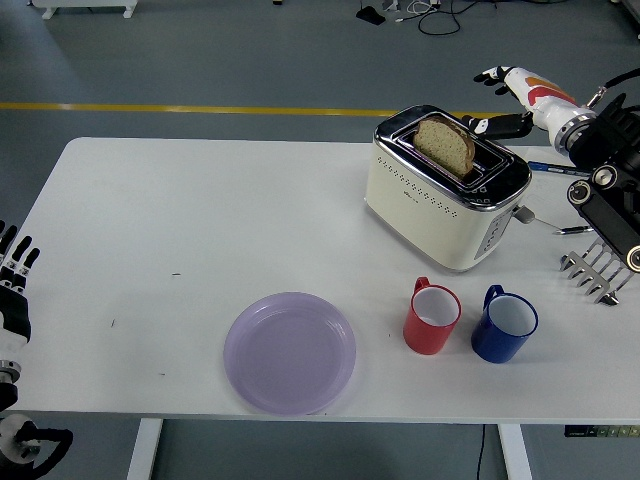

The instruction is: Push plate across desktop,pick up the break from the machine,place the break in the plate

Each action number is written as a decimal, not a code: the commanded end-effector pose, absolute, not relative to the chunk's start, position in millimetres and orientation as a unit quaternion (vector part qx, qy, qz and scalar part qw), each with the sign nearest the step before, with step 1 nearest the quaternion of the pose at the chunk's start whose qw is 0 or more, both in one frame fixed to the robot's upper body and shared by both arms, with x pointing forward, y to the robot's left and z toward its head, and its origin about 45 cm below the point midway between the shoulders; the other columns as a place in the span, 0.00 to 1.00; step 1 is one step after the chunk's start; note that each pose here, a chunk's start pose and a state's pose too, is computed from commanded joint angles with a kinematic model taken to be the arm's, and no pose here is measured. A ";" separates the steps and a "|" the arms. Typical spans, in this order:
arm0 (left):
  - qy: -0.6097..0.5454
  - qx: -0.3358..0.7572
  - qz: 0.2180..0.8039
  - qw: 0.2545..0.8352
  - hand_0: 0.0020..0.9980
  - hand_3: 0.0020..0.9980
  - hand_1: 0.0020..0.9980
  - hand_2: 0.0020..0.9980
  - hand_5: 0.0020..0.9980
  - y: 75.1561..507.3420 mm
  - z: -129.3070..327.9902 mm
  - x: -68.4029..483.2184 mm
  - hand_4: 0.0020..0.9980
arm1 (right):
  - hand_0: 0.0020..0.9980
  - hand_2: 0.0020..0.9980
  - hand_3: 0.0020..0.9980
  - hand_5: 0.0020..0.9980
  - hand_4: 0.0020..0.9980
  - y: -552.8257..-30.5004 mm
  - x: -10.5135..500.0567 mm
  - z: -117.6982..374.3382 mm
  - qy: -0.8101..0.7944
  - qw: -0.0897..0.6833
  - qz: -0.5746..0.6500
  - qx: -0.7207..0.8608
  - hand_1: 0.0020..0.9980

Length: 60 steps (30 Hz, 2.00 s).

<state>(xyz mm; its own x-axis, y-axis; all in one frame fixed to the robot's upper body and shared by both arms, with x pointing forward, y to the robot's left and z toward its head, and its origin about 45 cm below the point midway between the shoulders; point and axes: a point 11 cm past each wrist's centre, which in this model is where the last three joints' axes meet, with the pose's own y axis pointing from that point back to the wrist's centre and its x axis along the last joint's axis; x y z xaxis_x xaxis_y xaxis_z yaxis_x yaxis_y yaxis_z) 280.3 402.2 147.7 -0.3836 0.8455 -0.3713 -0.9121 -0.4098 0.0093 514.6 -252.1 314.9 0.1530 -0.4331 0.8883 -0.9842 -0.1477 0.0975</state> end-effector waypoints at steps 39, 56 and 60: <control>0.126 -0.153 0.803 0.562 0.81 0.80 0.81 0.85 1.00 384.8 144.6 294.0 0.51 | 0.63 0.64 0.74 0.44 0.78 -206.4 544.9 284.4 -0.474 0.515 0.359 0.617 0.65; 0.135 -0.151 0.796 0.571 0.80 0.80 0.81 0.85 1.00 376.7 140.8 297.5 0.51 | 0.25 0.38 0.42 0.12 0.33 -202.7 546.0 293.6 -0.482 0.519 0.416 0.570 0.32; 0.135 -0.150 0.796 0.570 0.80 0.80 0.81 0.85 1.00 378.3 141.0 296.9 0.51 | 0.22 0.35 0.38 0.10 0.24 -207.3 547.7 306.9 -0.489 0.514 0.445 0.547 0.27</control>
